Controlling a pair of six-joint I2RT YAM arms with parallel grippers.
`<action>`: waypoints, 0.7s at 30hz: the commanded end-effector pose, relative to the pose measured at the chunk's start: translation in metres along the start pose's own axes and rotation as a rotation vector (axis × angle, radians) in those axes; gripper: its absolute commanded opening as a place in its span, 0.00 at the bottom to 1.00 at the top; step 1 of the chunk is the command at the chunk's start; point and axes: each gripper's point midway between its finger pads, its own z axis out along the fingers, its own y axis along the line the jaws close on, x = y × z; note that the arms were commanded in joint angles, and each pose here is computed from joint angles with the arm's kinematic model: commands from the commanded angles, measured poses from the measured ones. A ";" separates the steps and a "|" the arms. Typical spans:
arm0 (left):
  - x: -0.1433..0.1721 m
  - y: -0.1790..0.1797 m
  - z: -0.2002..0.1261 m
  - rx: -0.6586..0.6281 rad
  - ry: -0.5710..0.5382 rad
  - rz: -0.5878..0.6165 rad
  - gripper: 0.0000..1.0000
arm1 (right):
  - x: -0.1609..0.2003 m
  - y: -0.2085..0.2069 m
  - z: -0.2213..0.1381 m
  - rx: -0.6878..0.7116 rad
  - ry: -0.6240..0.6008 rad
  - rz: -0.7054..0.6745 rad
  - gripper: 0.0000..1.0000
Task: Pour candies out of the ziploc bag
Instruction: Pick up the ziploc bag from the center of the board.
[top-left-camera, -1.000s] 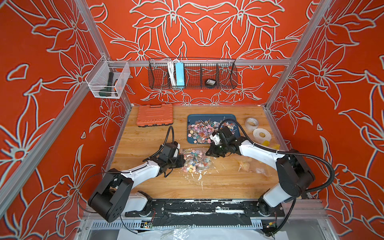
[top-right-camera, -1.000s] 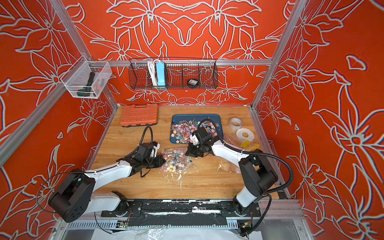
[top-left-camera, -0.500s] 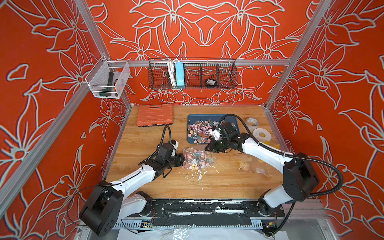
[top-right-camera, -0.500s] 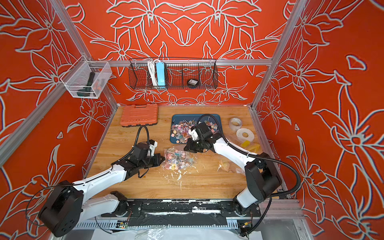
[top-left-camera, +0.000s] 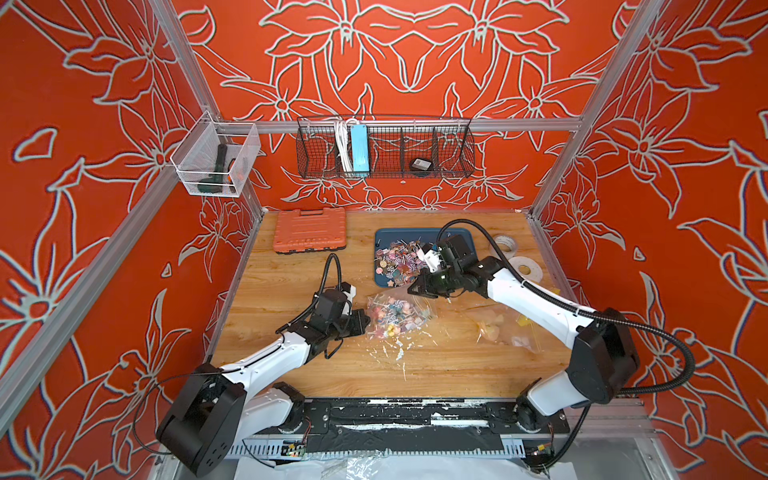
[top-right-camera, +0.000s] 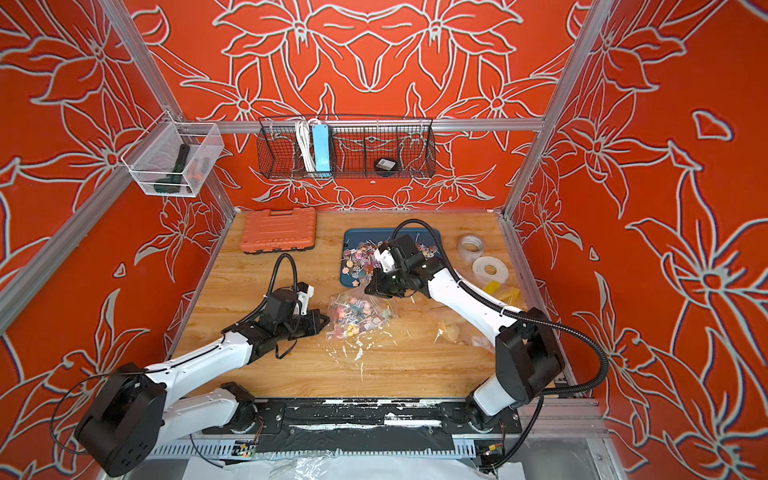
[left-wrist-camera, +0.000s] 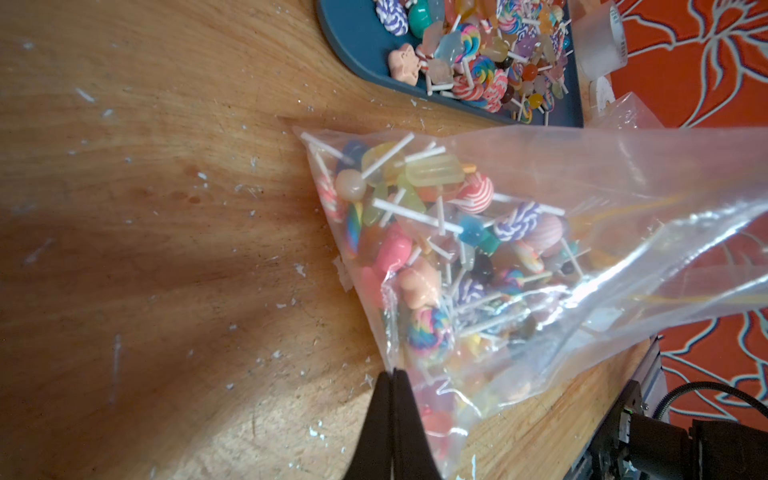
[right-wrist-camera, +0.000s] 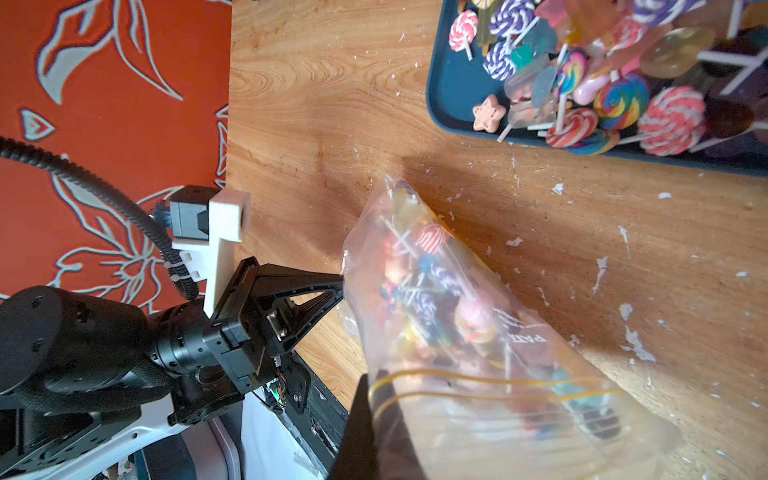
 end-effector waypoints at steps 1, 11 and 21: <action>-0.008 -0.013 -0.004 0.043 -0.033 0.005 0.00 | -0.015 0.028 -0.024 -0.042 -0.066 -0.075 0.00; -0.026 -0.047 -0.006 0.069 -0.100 0.039 0.00 | -0.032 0.043 -0.039 -0.024 -0.096 -0.120 0.00; -0.072 -0.086 0.001 0.104 -0.194 0.082 0.00 | -0.071 0.047 -0.054 -0.006 -0.161 -0.132 0.00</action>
